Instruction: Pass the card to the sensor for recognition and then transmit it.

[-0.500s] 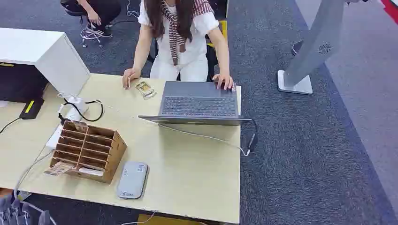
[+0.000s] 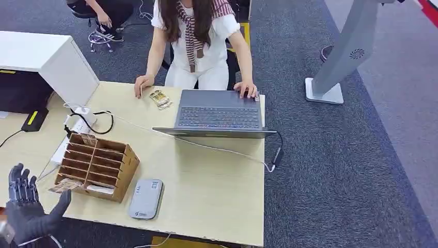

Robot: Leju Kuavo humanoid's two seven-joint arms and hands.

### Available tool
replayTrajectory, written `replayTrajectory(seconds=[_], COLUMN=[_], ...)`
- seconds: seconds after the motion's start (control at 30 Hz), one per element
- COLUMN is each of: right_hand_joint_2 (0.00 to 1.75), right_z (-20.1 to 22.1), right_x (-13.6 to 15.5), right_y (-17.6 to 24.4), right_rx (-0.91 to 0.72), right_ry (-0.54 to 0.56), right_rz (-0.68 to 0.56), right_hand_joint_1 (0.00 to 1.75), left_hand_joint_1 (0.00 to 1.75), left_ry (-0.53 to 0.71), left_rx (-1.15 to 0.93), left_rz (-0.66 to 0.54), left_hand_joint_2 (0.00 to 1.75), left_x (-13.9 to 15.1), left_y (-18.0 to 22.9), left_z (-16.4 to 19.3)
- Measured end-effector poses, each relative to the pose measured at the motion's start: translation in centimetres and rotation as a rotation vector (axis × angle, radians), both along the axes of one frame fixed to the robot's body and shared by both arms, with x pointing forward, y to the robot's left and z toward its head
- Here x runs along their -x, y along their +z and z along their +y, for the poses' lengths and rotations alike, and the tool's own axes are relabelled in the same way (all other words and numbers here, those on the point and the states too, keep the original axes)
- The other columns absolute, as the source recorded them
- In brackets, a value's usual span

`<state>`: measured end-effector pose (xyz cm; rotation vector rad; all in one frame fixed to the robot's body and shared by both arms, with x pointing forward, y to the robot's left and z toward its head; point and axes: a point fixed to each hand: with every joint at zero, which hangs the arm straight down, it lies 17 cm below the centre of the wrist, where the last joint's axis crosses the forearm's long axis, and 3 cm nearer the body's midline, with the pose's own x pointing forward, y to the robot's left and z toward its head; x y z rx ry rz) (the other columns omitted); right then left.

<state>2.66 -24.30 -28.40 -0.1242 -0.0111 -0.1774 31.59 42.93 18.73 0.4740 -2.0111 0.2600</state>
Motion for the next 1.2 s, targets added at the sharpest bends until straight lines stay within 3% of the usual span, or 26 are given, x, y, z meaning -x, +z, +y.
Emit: replayTrajectory(seconds=[0.63,1.2], right_hand_joint_2=[1.75,1.75], right_z=[-0.5,-1.5], right_x=[-0.6,-1.0], right_y=[0.0,0.0], right_rx=[-0.007,0.0], right_ry=[0.163,0.301], right_rz=[-0.006,-0.001], right_hand_joint_1=[0.0,0.0], left_hand_joint_1=[0.0,0.0], left_ry=[0.058,0.293], left_rx=[-0.453,-0.888], left_rz=[0.134,0.172], left_hand_joint_2=[1.75,1.75], left_x=[-12.3,-19.2], left_y=[6.3,13.7], left_z=[-4.0,-5.6])
